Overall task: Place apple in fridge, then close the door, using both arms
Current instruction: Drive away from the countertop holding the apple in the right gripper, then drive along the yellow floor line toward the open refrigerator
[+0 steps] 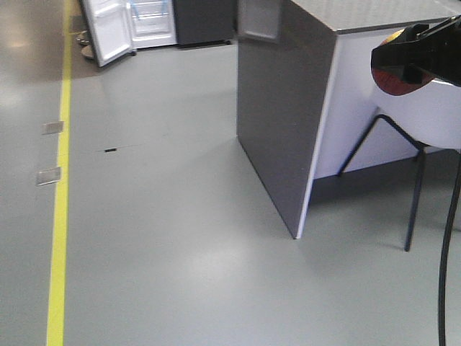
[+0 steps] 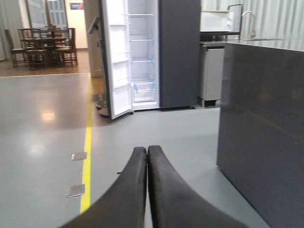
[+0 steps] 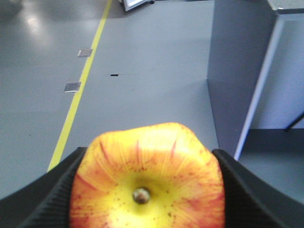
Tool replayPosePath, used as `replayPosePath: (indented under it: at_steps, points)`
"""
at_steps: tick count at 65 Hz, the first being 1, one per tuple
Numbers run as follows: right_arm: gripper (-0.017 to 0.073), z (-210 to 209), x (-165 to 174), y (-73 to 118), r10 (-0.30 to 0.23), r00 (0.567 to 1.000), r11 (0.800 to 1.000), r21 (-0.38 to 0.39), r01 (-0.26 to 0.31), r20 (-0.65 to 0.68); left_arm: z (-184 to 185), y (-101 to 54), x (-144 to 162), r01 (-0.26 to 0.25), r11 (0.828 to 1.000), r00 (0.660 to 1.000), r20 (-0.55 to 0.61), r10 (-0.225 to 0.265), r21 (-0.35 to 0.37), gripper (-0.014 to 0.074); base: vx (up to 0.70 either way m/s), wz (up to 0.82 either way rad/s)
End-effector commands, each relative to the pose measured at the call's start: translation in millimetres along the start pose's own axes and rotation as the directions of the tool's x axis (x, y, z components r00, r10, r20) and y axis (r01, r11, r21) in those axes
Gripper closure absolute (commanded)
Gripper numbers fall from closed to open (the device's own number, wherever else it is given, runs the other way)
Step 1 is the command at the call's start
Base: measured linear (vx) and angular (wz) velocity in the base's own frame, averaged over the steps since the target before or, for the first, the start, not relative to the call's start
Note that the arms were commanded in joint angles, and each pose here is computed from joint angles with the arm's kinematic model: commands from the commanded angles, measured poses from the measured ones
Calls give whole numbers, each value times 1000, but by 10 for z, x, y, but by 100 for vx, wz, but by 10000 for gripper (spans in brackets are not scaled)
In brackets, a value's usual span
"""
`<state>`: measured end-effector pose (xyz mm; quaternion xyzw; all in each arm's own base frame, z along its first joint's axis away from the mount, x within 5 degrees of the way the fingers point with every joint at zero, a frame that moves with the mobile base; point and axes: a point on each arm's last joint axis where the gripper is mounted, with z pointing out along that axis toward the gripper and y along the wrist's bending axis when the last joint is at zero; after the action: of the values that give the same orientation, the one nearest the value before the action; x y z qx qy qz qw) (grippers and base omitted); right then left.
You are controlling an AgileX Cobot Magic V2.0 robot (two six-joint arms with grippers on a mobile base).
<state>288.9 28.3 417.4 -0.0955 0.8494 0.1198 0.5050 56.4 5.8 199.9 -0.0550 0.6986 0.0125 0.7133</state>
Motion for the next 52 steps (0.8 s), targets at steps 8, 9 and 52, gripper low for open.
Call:
replayPosePath:
  at_steps: [8, 9, 52]
  points:
    - [567, -166, -174, 26, -4, 993, 1000, 16, 2, 120, -6, -14, 1, 12, 1000, 998, 62, -13, 23, 599, 8, 33]
    - [567, -166, -174, 26, -4, 993, 1000, 16, 2, 120, -6, -14, 1, 12, 1000, 998, 62, -13, 23, 599, 8, 32]
    - [567, -166, -175, 26, -4, 993, 1000, 16, 2, 121, -6, -14, 1, 12, 1000, 998, 62, -13, 23, 599, 9, 26]
